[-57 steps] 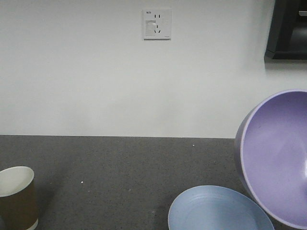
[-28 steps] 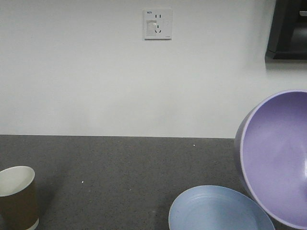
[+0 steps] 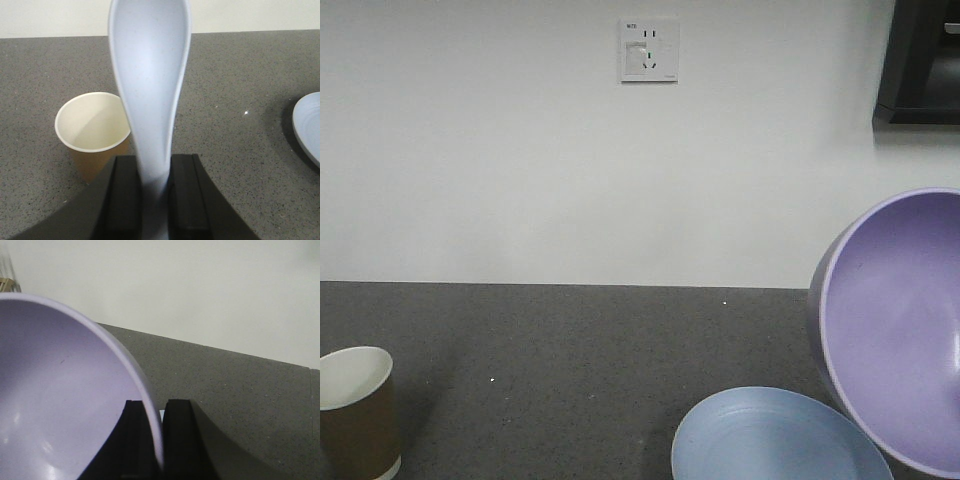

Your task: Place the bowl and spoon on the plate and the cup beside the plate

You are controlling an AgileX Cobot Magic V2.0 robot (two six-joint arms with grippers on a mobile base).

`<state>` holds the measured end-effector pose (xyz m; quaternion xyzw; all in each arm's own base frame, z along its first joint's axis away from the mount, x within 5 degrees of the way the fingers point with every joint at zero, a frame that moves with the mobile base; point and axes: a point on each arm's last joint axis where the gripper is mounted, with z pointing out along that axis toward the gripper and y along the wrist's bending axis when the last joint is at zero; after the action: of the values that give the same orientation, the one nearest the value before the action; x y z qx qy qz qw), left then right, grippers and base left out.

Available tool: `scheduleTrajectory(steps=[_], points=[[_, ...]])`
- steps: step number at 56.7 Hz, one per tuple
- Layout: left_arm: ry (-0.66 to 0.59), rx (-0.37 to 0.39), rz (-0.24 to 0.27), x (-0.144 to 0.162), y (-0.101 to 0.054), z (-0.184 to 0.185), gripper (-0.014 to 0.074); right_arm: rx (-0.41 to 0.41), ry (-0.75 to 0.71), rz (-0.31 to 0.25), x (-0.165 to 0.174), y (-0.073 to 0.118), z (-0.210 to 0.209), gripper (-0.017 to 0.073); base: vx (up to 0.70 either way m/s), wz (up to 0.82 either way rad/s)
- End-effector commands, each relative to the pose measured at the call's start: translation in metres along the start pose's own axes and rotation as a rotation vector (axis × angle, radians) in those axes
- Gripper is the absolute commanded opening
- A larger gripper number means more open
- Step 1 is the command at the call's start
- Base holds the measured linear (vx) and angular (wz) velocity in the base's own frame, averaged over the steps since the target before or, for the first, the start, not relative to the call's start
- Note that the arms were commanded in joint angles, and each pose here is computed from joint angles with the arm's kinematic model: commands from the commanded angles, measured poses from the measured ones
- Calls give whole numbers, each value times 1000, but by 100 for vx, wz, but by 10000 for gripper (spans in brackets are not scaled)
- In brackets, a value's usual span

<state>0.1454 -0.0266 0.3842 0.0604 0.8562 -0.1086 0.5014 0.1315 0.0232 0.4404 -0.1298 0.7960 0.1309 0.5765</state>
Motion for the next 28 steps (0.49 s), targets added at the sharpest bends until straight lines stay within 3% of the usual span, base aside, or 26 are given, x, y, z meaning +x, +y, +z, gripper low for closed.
scheduleTrajectory(steps=[1, 7, 14, 20, 25, 28], points=[[-102, 10, -19, -14, -2, -6, -3, 17, -99, 16, -14, 0, -4, -9, 0, 0], [-121, 5, -20, -16, -2, -5, -3, 4, -93, 42, -15, -3, 2, -9, 0, 0], [-138, 1, -21, -18, -1, -3, -3, 4, -60, 146, -14, -12, 16, -9, 0, 0], [-147, -2, -19, -19, -1, -3, -3, 48, 24, 229, -7, -30, 41, -9, 0, 0], [-147, -2, -18, -19, -1, -3, -3, 69, 141, 266, 5, -47, 72, -9, 0, 0], [-147, -2, -18, -19, -1, -3, -3, 56, 215, 256, 11, -48, 92, -9, 0, 0]])
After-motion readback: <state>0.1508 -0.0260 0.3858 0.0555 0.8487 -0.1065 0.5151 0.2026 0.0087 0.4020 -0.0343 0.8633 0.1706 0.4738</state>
